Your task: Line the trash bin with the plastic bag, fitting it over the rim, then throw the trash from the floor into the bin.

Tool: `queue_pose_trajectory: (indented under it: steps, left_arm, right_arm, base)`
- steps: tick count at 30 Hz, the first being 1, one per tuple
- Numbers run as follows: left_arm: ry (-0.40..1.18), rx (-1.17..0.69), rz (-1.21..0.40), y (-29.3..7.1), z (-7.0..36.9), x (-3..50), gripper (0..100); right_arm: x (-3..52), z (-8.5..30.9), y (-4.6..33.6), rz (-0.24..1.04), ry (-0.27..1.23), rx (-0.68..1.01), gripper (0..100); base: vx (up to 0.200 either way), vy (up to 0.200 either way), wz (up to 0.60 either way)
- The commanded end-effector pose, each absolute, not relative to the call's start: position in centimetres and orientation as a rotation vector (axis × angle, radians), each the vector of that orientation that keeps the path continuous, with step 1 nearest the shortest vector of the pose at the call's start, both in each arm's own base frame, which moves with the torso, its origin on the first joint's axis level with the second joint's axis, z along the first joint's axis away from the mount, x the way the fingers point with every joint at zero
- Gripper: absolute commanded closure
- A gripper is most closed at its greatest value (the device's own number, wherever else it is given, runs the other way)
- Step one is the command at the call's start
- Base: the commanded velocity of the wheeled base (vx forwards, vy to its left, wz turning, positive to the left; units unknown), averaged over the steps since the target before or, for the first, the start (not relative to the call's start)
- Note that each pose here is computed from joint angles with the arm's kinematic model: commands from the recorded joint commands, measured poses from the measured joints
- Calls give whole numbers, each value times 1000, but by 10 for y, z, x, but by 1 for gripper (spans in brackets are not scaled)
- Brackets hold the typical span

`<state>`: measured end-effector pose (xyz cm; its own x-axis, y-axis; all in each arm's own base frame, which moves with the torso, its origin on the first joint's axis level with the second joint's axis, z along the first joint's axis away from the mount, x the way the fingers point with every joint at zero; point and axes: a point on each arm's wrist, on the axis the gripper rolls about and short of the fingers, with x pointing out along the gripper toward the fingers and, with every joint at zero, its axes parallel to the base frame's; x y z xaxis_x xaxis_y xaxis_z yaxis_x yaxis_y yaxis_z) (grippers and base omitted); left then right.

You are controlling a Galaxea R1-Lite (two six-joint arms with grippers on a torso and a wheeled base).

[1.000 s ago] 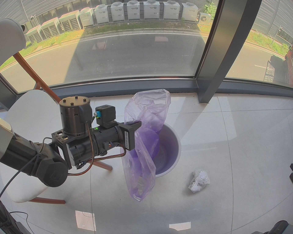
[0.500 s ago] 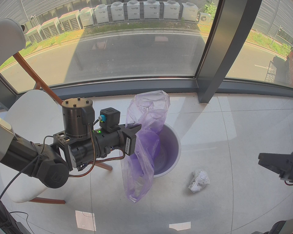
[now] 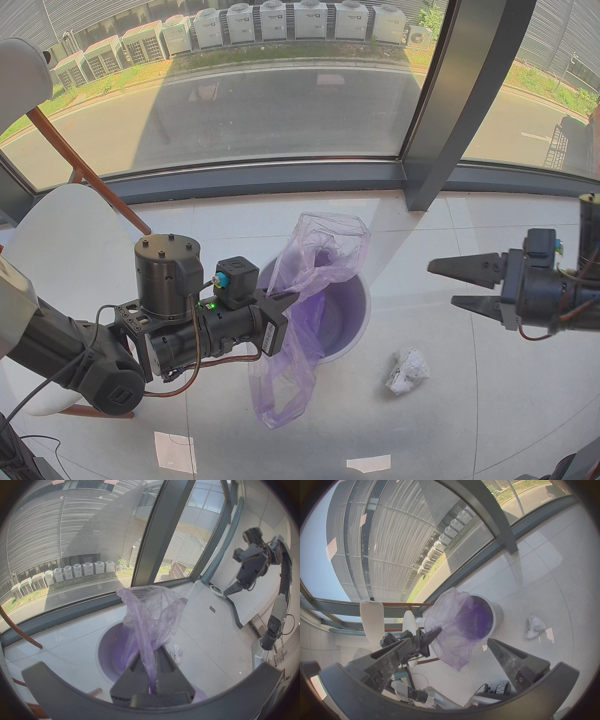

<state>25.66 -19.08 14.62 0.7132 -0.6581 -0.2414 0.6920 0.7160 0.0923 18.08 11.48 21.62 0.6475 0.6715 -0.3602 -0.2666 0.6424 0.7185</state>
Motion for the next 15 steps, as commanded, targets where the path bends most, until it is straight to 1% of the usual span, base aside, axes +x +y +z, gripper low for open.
queue_pose_trajectory:
  steps: [1, 5, 8, 15]
  left_arm:
    - [199, 184, -761, -192, 145, 253, 100]
    - [202, 182, -761, -191, 145, 253, 100]
    - [202, 180, -761, -191, 145, 253, 100]
    - [202, 177, -760, -192, 145, 253, 100]
  right_arm:
    - [229, 199, 161, 584, 741, 647, 0]
    - [249, 189, 180, 545, 756, 632, 0]
    - [260, 182, 187, 513, 762, 638, 0]
    - [289, 179, 209, 498, 764, 710, 0]
  base:
    - [0, 0, 0]
    - [0, 0, 0]
    - [0, 0, 0]
    - [0, 0, 0]
